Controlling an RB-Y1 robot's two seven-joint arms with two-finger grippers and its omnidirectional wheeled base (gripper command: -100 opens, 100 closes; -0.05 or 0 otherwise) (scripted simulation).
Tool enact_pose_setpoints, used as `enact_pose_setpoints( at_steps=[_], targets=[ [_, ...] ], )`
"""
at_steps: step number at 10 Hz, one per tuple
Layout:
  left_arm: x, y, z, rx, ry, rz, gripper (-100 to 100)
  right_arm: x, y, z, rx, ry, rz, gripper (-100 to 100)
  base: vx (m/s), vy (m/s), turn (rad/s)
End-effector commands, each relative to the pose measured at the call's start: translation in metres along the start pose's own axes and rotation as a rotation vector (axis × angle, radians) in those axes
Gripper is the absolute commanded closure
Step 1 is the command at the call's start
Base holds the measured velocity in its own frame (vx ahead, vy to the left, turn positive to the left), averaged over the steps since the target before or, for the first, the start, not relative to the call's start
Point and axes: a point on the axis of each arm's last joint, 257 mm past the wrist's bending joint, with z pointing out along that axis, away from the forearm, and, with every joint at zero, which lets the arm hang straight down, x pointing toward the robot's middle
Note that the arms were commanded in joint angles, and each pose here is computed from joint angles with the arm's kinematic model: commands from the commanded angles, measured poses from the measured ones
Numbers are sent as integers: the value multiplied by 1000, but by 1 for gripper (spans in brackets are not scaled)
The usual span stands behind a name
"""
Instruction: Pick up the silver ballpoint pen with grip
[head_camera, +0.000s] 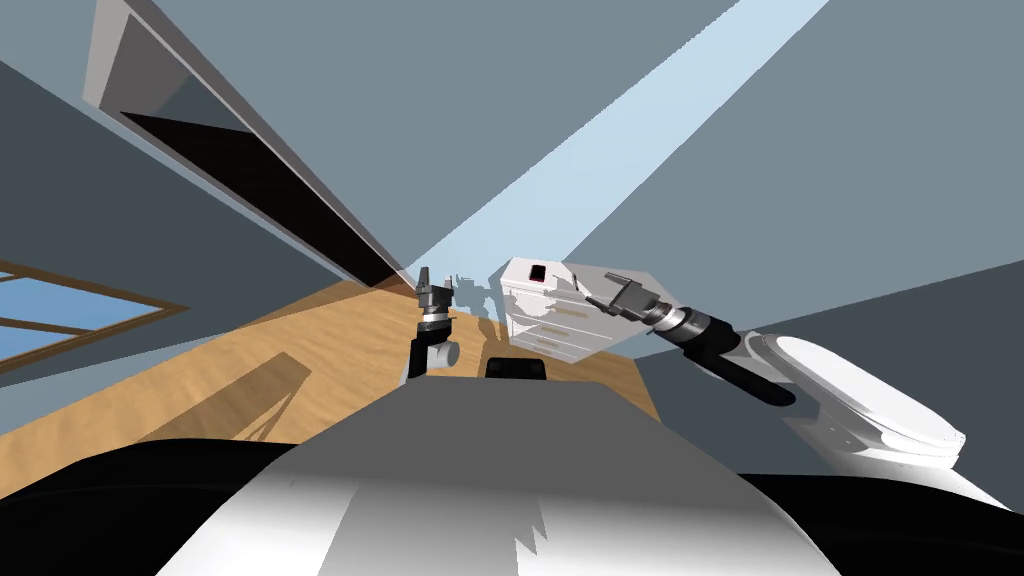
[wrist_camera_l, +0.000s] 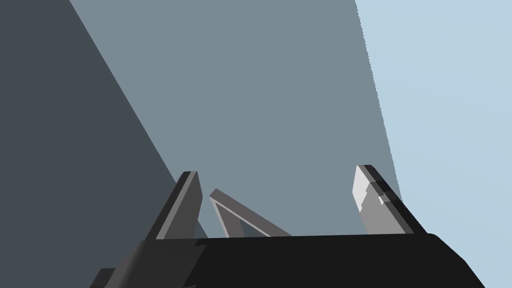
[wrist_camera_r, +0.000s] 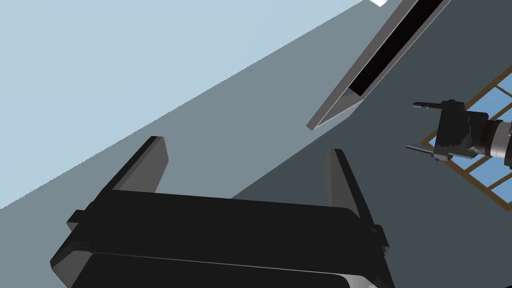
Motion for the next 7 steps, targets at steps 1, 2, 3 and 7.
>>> enact_pose_setpoints(
  at_steps=[1,2,3,7],
  targets=[
    [0,0,0,0,0,0,0,7,-1,-2,-39,52,-80,-100,-26,-22,93],
    [0,0,0,0,0,0,0,6,0,-1,-49,57,-87,-100,-9,-9,-17],
    [0,0,0,0,0,0,0,16,-7,-8,-74,116,-181,-100,-20,-9,149],
    [0,0,0,0,0,0,0,28,-12,-12,-158,209,-323,-100,-21,-13,85]
  ],
)
